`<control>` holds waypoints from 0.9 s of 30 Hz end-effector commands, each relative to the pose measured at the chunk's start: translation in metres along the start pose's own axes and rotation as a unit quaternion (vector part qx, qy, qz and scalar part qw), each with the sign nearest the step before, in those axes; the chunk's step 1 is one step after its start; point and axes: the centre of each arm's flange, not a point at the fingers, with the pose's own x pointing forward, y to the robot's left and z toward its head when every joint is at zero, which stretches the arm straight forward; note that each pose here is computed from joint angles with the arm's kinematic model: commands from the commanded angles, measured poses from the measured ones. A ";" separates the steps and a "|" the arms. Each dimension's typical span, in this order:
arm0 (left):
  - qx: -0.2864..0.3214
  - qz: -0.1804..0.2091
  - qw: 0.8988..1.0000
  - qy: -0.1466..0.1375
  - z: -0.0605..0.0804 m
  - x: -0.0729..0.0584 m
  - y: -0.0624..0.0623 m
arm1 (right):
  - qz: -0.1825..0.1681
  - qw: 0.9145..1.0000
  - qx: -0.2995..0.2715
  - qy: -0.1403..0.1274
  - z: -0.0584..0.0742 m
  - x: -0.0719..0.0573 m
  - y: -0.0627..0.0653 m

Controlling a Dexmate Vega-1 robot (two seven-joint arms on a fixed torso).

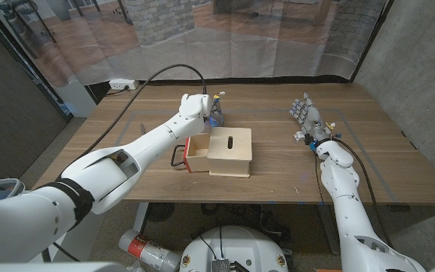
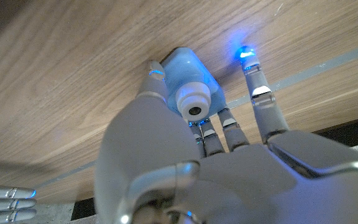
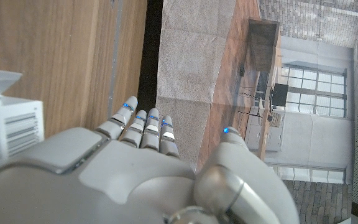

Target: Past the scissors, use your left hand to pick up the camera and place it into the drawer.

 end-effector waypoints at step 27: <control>-0.027 -0.001 1.000 0.006 -0.008 -0.005 0.013 | 0.000 1.000 -0.004 -0.001 0.005 0.004 0.004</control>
